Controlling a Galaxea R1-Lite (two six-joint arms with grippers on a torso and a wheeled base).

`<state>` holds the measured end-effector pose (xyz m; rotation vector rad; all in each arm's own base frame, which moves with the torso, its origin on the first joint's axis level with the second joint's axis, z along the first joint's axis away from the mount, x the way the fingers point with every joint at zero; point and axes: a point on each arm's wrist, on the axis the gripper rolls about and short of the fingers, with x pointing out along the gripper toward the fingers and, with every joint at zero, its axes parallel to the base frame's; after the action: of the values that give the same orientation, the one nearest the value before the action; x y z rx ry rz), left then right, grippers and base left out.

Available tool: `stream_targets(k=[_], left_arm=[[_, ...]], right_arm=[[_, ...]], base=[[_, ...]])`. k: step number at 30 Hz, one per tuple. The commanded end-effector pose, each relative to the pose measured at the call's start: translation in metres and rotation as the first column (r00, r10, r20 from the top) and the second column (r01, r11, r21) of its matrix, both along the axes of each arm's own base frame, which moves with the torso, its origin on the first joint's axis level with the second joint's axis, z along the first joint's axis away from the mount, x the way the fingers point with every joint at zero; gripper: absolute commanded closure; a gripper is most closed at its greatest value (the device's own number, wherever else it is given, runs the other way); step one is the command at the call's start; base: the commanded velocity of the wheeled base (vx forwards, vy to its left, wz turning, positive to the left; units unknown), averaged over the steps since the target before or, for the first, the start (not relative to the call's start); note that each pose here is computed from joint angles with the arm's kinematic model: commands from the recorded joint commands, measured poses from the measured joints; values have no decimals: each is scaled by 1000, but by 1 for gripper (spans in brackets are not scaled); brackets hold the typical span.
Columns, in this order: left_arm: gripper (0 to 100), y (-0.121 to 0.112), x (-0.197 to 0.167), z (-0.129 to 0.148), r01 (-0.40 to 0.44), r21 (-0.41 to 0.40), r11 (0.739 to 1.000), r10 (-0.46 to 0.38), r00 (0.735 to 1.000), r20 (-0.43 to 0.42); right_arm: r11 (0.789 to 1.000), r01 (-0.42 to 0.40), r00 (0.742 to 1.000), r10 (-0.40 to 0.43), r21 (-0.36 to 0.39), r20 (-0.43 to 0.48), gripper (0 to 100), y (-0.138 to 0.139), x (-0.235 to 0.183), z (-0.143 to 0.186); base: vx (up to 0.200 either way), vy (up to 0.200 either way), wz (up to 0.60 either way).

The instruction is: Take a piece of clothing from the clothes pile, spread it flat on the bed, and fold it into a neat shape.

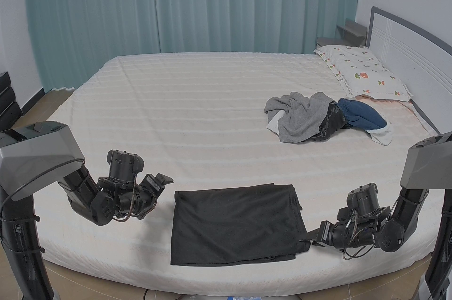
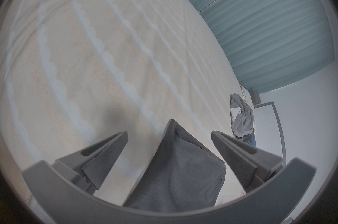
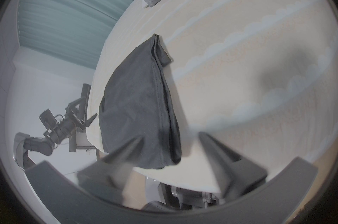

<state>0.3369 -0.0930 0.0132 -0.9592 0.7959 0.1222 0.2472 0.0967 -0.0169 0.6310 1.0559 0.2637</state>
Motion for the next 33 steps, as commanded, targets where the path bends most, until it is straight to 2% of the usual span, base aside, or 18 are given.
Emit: stream_targets(k=[1, 7, 21, 31, 32, 33], left_arm=[[0, 0, 0, -2, 0, 2, 1000, 0, 1000, -6], [0, -1, 0, -2, 3, 3, 1000, -3, 1000, -5], [0, -1, 0, -4, 3, 7, 1000, -3, 1000, -9], [0, -2, 0, -4, 4, 8, 1000, -4, 1000, -9], [0, -2, 0, -4, 4, 8, 1000, -4, 1000, -9], [0, -2, 0, -4, 5, 8, 1000, -5, 1000, -9]], right_arm=[[1000, -8, 1000, 8, -8, 3, 100, -2, -5, 3], [1000, -11, 1000, 11, -15, 6, 100, -4, -8, 5], [994, -74, 997, 73, -81, -14, 100, -9, -17, 3], [992, -85, 996, 85, -92, -11, 100, -10, -18, 3], [992, -86, 996, 86, -93, -11, 0, -10, -17, 2], [992, -86, 996, 86, -92, -8, 0, -10, -16, 2]], base=[[0, 0, 0], [0, 0, 0], [0, 0, 0], [0, 0, 0], [0, 0, 0], [0, 0, 0]])
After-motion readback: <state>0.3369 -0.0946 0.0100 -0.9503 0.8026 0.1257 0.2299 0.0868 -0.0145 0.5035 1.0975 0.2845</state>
